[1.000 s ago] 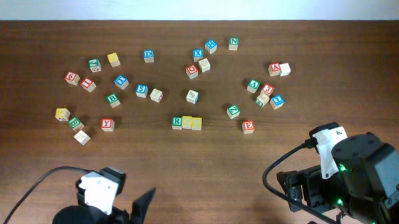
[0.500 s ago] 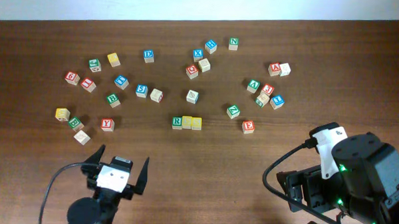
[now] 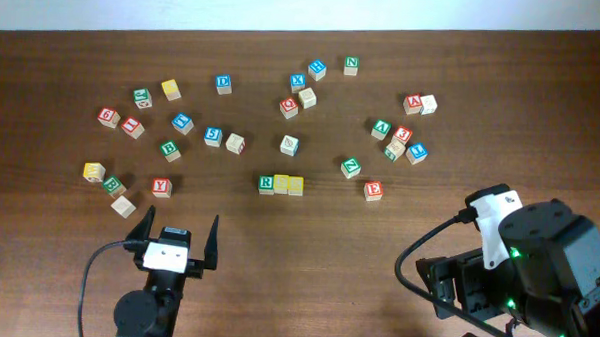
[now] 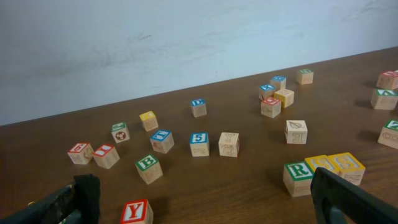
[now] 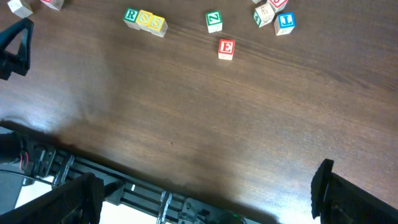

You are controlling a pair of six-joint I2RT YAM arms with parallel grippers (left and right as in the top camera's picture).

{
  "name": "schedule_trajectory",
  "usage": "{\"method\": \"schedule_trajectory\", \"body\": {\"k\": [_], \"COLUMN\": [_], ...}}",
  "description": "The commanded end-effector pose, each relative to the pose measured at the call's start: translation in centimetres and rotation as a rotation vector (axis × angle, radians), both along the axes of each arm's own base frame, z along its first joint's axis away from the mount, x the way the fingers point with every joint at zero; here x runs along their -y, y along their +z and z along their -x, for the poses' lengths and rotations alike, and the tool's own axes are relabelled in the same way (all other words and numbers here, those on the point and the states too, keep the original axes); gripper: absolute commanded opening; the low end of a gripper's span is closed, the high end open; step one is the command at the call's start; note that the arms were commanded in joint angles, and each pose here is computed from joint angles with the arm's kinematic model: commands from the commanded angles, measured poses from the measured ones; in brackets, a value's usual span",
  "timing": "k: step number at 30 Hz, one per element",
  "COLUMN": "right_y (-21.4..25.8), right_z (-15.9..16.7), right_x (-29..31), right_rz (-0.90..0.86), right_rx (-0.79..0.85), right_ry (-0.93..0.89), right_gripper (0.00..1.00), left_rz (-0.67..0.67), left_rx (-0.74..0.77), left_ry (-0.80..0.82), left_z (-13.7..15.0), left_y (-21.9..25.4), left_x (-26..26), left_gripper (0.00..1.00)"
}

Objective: Spell out RSS

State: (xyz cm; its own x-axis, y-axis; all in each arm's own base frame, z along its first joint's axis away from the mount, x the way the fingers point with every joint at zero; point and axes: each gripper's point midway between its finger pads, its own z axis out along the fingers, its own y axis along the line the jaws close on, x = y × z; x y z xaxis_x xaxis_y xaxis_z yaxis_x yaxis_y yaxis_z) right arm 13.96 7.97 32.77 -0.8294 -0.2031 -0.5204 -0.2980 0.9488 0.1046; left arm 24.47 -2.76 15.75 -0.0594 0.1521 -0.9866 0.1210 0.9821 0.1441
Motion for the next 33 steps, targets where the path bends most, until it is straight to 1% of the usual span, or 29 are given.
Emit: {"method": "schedule_trajectory", "body": {"k": [1, 20, 22, 23, 25, 27, 28, 31, 33], "right_y": [0.0, 0.0, 0.0, 0.4, 1.2, 0.8, -0.3, -3.9, -4.8], "right_z": [0.0, 0.0, -0.1, -0.7, -2.8, -4.7, -5.7, -8.5, -9.5], "right_x": [0.2, 0.2, 0.1, 0.0, -1.1, -2.1, -2.7, -3.2, -4.0], "right_rz": [0.005, 0.005, 0.032, 0.044, 0.061, 0.055, 0.030, -0.076, -0.176], "right_rx": [-0.003, -0.003, 0.017, 0.059, 0.206, 0.323, 0.381, 0.560, 0.715], "right_ry": [-0.010, -0.010, 0.038, 0.066, 0.165, 0.220, 0.238, 0.187, 0.202], "right_gripper": [0.98, 0.98, 0.98, 0.98, 0.98, 0.98, 0.98, 0.98, 0.98], "left_rz": [0.012, 0.012, 0.012, 0.012, 0.012, 0.012, 0.012, 0.012, 0.012], "left_rx": [-0.004, -0.005, -0.005, -0.005, -0.005, -0.005, -0.005, -0.005, -0.005], "left_ry": [0.006, 0.006, 0.006, 0.006, 0.007, 0.006, 0.007, 0.007, 0.006], "left_z": [0.0, 0.0, 0.0, 0.0, 0.0, 0.0, 0.0, 0.0, 0.0], "left_y": [-0.1, -0.2, -0.2, -0.2, -0.2, -0.2, -0.2, -0.2, -0.2], "left_x": [-0.1, -0.1, -0.1, -0.1, -0.1, -0.1, -0.1, -0.1, -0.1], "left_gripper": [0.99, 0.99, 0.99, 0.99, 0.99, 0.99, 0.99, 0.99, 0.99]}}
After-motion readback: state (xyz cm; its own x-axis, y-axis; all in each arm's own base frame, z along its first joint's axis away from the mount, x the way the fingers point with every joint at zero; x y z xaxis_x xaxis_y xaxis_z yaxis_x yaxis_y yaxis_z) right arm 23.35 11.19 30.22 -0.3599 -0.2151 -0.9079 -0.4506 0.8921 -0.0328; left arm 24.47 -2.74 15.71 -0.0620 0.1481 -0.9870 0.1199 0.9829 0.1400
